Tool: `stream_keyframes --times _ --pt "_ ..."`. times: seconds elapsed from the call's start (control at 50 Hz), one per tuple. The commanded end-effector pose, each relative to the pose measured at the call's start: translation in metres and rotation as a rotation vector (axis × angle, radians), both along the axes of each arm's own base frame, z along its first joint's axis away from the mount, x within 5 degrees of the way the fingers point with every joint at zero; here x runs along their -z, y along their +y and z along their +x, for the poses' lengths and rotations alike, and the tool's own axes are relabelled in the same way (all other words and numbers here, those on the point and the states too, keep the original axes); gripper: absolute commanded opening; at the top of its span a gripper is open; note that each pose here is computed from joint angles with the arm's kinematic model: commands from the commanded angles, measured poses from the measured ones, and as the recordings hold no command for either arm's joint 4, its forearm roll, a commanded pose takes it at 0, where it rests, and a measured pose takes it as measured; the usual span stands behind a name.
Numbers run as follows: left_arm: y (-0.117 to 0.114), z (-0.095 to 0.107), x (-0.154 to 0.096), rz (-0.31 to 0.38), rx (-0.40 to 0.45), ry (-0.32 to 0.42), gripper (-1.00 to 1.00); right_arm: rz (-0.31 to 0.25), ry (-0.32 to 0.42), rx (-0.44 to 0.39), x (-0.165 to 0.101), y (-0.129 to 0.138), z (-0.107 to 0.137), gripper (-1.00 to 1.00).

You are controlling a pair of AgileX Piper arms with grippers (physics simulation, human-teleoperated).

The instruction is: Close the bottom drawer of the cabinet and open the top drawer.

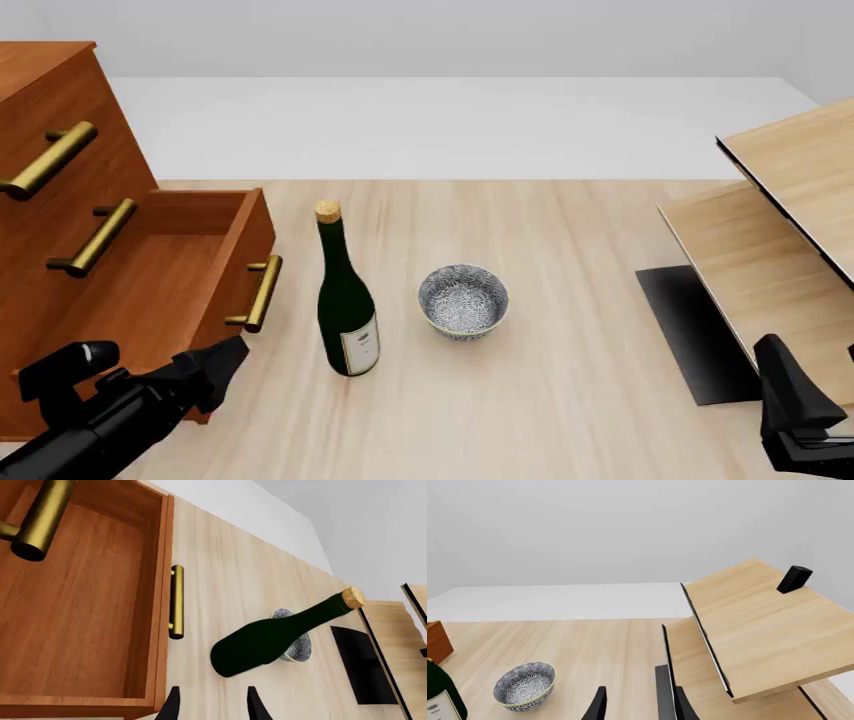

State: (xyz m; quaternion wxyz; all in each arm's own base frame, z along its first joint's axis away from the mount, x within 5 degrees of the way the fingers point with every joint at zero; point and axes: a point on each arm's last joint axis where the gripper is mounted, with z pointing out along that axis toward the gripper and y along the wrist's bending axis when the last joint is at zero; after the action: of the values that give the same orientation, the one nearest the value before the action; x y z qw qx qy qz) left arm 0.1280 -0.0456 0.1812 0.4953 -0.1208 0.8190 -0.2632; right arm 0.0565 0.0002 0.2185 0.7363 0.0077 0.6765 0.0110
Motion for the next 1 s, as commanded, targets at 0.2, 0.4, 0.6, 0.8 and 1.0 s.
stream_keyframes --times 0.2,0.4,0.6,0.8,1.0 --pt "0.010 0.004 0.014 0.035 -0.071 0.033 1.00 0.000 -0.001 0.000 -0.001 0.000 0.001 1.00" --pt "0.015 0.006 0.019 0.051 -0.102 0.041 1.00 0.001 -0.002 -0.002 -0.001 0.000 0.001 1.00" --pt "0.022 0.009 0.018 0.076 -0.146 0.031 1.00 0.002 -0.002 -0.004 -0.001 0.000 0.001 1.00" --pt "0.028 0.012 0.016 0.093 -0.180 0.024 1.00 0.005 -0.003 -0.005 -0.002 0.000 0.001 1.00" --pt "0.032 0.014 0.017 0.109 -0.204 0.023 1.00 0.005 -0.003 -0.004 -0.002 0.000 0.001 1.00"
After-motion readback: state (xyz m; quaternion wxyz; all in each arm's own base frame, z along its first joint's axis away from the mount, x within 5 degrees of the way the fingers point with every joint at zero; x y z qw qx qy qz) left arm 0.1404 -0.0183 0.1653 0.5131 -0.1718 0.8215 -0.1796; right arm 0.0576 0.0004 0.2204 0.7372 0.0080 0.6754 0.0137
